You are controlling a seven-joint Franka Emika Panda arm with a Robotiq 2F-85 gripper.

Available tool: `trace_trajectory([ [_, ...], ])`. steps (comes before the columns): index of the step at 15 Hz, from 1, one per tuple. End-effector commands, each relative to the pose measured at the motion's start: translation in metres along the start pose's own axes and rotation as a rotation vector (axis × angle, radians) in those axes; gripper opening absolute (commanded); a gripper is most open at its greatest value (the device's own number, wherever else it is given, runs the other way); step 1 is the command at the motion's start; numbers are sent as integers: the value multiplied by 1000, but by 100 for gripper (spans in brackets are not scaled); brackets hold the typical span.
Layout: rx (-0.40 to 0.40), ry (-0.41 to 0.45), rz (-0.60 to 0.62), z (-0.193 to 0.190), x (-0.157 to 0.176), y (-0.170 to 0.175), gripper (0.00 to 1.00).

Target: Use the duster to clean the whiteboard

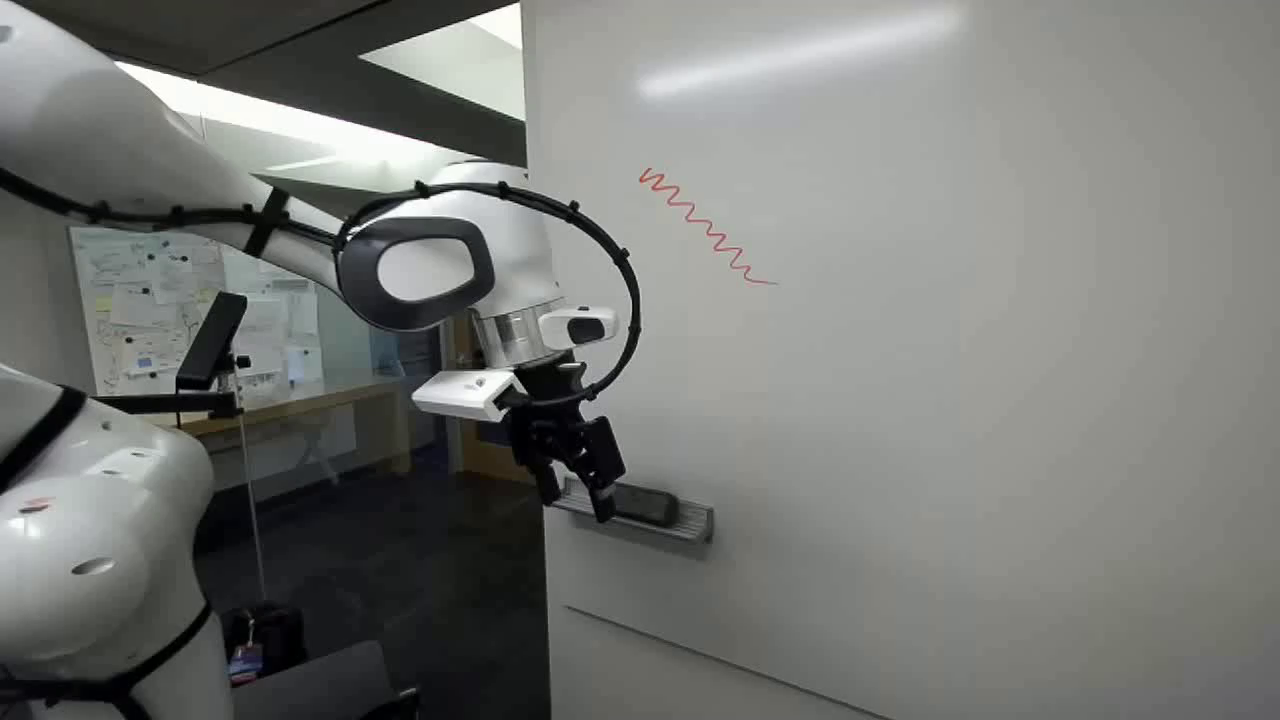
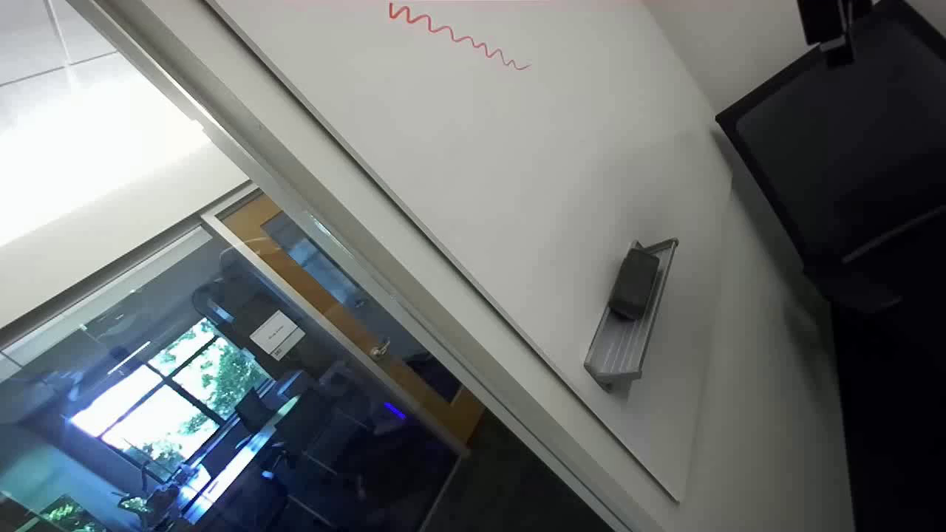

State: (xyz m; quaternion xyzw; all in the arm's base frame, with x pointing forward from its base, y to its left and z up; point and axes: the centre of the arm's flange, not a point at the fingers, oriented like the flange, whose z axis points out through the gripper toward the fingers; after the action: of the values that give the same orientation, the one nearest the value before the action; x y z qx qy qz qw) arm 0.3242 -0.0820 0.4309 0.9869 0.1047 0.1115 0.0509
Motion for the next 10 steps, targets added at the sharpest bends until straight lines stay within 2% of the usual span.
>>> trace_trajectory([
  [1,2,-4,-1,2,-1,-1,100],
  [7,9,-5,11,4,2,-2,100],
  [10,35,-9,124,7,16,-12,100],
])
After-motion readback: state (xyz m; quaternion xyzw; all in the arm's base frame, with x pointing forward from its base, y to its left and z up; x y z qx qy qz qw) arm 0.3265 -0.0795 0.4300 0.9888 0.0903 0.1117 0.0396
